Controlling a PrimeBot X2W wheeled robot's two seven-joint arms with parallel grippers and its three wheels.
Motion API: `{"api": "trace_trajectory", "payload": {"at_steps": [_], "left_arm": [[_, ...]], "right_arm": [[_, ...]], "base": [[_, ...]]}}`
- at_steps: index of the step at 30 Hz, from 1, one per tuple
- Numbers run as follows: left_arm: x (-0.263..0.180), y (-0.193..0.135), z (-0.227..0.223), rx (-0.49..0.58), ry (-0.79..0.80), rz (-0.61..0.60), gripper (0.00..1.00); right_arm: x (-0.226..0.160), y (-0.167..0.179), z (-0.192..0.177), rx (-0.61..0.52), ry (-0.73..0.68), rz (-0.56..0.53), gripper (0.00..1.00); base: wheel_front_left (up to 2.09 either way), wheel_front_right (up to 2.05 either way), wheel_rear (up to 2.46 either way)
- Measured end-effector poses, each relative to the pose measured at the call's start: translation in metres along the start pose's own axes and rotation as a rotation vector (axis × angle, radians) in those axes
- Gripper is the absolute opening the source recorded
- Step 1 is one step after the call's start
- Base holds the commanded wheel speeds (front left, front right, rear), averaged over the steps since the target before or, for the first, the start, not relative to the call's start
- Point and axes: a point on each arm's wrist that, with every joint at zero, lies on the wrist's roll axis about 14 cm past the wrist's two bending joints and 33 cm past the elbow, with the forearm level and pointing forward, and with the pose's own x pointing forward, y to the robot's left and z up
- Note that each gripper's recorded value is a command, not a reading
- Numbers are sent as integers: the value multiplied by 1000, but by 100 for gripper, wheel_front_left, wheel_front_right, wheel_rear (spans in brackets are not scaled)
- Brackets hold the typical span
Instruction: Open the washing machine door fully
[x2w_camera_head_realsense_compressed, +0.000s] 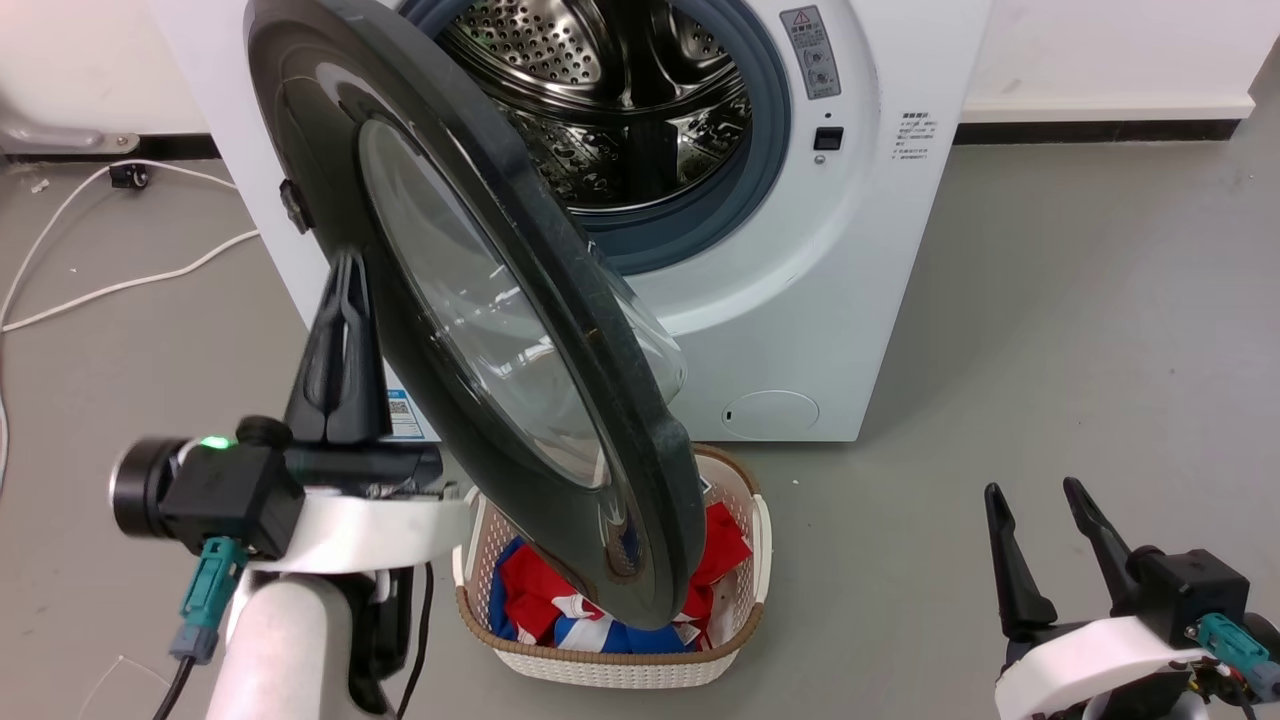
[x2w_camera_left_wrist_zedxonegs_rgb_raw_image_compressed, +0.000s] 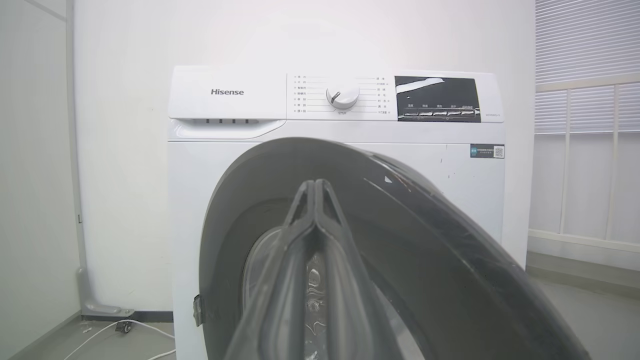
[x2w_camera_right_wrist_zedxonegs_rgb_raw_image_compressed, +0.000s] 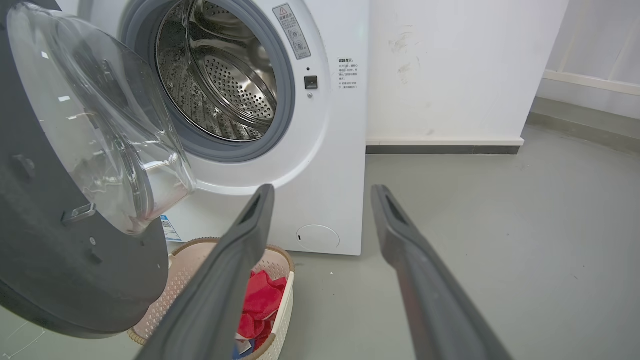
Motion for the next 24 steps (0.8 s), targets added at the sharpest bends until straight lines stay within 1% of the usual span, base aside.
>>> {"api": "trace_trajectory", "payload": {"at_steps": [3,6,9,12,16,19,24], "left_arm": [[12,-13,38,-2,-116,-36,0],[20,-36,68,-25,-199,-112,0],[22,-62,83,-64,-226,-198,0],[19,-91,89,-115,-212,-294,0],[5,-137,78,-205,-115,-439,0],[-15,-168,63,-275,-11,-534,0],[-61,-212,31,-402,216,-670,0]], "right_arm": [[0,0,1,0,-2,0,100],[0,0,1,0,-2,0,100],[1,-1,1,0,-2,-2,100],[0,-2,1,0,-3,-6,100],[-1,-3,1,1,-2,-11,100],[-2,-5,1,1,0,-17,100],[-5,-9,0,0,7,-28,100]], "base": [[0,0,0],[0,0,0],[0,0,0],[0,0,0],[0,0,0],[0,0,0],[0,0,0]]}}
